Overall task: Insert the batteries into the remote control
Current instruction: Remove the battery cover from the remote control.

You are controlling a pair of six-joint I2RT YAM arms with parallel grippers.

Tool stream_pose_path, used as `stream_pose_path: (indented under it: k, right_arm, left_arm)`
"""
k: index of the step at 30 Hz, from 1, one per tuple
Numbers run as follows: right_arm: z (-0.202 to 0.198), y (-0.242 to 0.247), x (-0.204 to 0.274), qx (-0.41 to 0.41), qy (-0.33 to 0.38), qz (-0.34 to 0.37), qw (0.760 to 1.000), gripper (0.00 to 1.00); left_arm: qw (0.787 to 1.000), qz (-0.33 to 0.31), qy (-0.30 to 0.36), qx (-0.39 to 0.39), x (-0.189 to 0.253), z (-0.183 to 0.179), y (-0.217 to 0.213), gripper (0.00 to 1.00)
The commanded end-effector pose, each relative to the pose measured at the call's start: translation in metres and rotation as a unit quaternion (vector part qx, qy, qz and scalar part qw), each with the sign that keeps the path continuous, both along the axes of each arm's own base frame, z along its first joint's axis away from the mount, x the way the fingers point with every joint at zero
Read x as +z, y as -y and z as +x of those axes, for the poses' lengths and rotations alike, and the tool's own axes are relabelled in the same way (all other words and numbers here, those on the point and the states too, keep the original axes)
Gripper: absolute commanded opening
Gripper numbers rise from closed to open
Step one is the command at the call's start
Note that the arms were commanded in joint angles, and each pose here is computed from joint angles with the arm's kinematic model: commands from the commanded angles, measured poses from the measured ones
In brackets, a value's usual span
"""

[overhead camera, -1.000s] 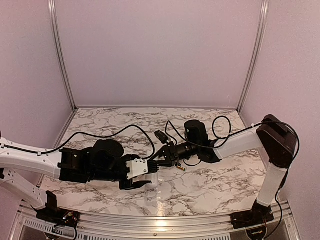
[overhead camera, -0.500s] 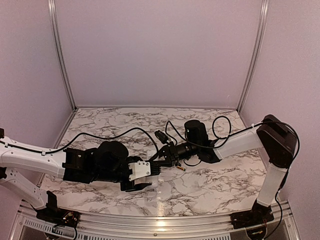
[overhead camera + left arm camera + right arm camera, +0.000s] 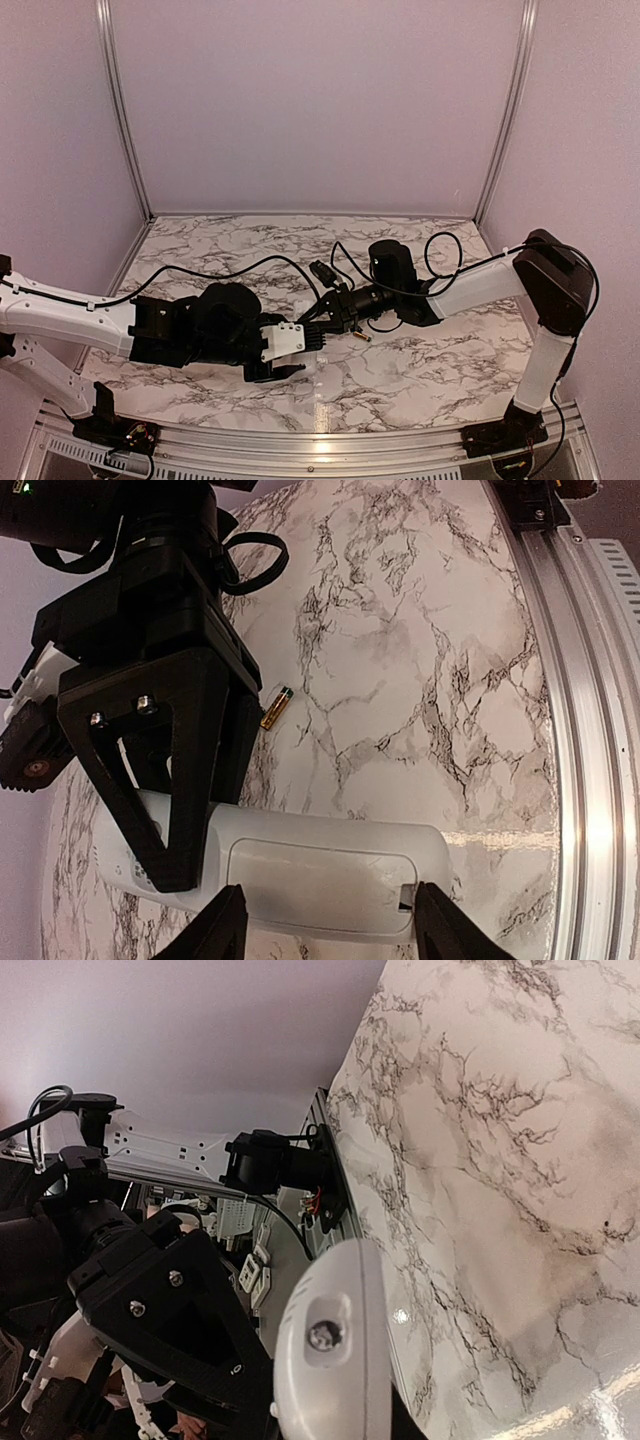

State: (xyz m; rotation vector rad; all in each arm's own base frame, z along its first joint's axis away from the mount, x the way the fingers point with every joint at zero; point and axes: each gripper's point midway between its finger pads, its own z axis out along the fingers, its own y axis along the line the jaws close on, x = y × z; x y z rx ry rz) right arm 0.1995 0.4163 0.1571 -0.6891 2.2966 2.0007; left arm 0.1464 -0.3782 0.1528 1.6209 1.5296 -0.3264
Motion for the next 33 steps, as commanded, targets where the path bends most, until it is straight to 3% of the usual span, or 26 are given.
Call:
stream_pose_path:
  k: [1,15,19,25,33]
  right_arm:
    - [-0.005,-0.004,0.018,0.012,0.014,0.021,1.0,0.0]
    - [-0.005,-0.004,0.019,0.011,0.013,0.022,1.0,0.0]
    - [-0.006,-0.004,0.021,0.012,0.012,0.024,1.0,0.0]
    - [-0.007,-0.003,0.017,0.013,0.002,0.023,1.0,0.0]
    - [-0.006,-0.004,0.011,0.012,0.0,0.02,1.0,0.0]
  left_arm:
    - [1.0,0.005,0.007,0.008,0.001,0.005,0.004,0.6]
    - [0.999,0.017,0.019,0.028,-0.005,0.014,0.002,0.6]
    - [0.999,0.017,0.032,0.041,-0.003,0.019,0.001,0.56]
    - [0.997,-0.001,0.057,0.06,0.01,0.027,-0.002,0.5]
    - [0.996,-0.048,0.063,0.038,0.035,0.018,-0.005,0.54]
